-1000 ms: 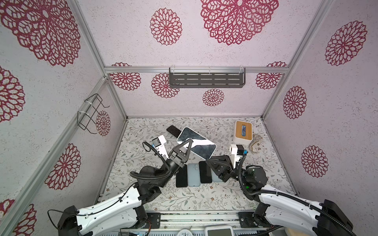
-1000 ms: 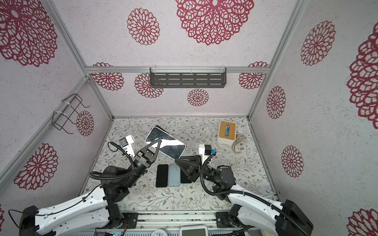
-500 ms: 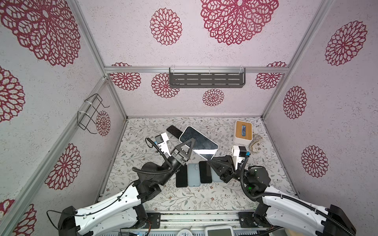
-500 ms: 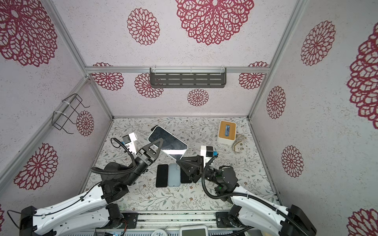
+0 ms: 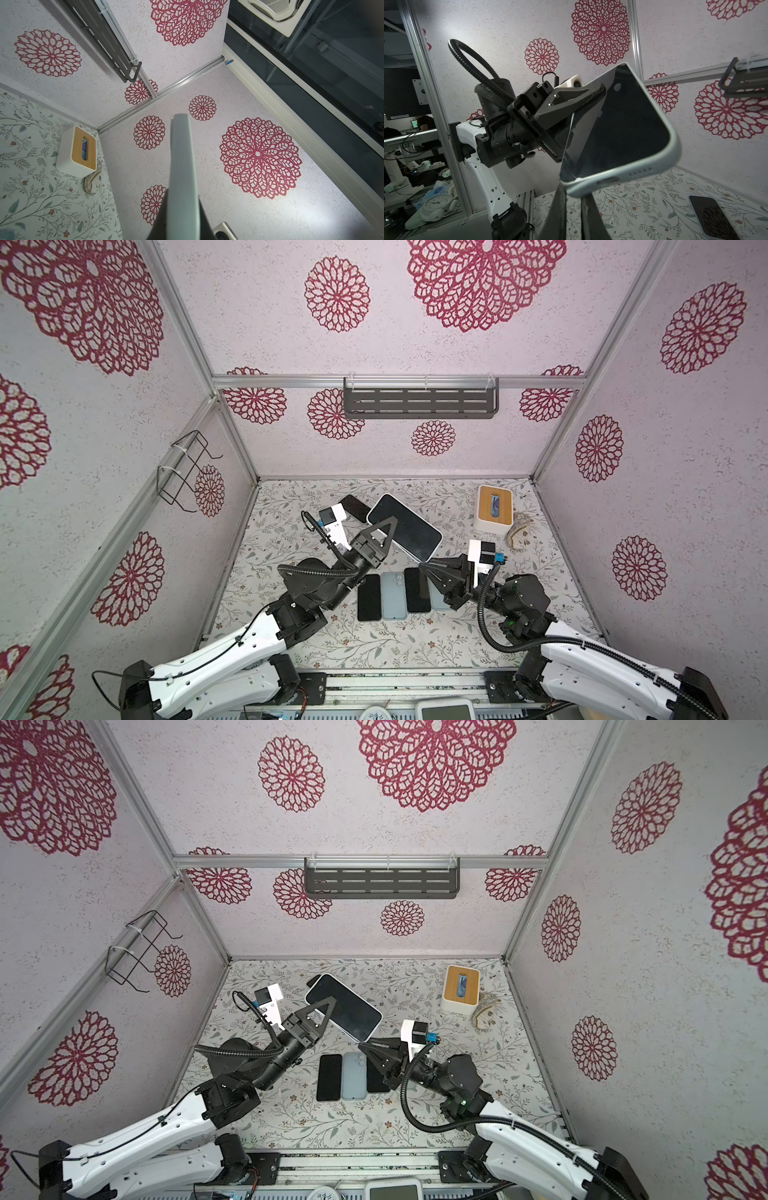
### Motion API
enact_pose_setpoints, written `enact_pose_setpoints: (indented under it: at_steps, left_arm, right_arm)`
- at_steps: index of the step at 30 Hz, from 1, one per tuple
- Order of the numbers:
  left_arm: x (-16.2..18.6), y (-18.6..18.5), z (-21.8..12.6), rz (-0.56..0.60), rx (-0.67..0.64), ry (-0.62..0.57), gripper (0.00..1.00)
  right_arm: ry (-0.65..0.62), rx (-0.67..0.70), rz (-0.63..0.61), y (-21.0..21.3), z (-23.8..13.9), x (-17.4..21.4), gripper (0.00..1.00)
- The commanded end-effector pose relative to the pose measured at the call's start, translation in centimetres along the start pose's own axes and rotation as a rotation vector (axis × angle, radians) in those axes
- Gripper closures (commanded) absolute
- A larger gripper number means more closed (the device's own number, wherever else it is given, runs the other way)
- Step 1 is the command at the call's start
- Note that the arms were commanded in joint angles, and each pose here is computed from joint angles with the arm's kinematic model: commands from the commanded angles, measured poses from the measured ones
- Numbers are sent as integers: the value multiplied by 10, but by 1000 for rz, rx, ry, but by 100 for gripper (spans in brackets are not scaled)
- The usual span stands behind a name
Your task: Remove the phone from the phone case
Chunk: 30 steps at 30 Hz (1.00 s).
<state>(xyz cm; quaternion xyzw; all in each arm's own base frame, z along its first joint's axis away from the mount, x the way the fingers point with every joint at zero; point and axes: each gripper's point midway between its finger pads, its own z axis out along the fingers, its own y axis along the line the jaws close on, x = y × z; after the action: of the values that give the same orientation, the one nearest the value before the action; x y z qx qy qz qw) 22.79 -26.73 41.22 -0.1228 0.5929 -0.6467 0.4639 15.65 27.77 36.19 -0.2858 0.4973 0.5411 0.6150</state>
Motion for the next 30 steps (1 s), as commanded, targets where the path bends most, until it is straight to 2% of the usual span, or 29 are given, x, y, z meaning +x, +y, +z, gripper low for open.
enact_pose_setpoints:
  at_steps: [1, 7, 11, 14, 18, 21, 24, 26, 30]
  left_arm:
    - [43, 2, 3, -19, 9, 197, 100]
    - [47, -7, 1, 3, 26, 244, 100]
    - [40, -11, -6, 42, 9, 276, 100]
    - [1, -14, -24, 78, -16, 237, 100]
    - [-40, -30, -51, 170, -49, 269, 100]
    - [-44, -39, -57, 223, -61, 408, 100]
    - [-26, -46, -55, 264, 12, 600, 100]
    - [-14, -39, -54, 298, 15, 714, 100]
    - [-3, -16, -55, 381, -29, 860, 100]
  right_arm:
    - [-77, 139, -101, -22, 4, -30, 100]
    - [-102, 219, -98, -33, -8, -30, 100]
    - [-86, 209, -91, -31, -14, -22, 100]
    - [-52, 195, -94, -27, -29, -7, 83]
    - [-10, 215, -97, -27, -55, 13, 69]
    - [46, 187, -93, -21, -61, 22, 61]
    - [109, 104, -71, -7, -55, 24, 51]
    - [172, 17, -59, 6, -46, 24, 46]
    - [300, -82, -25, 16, -29, 32, 43]
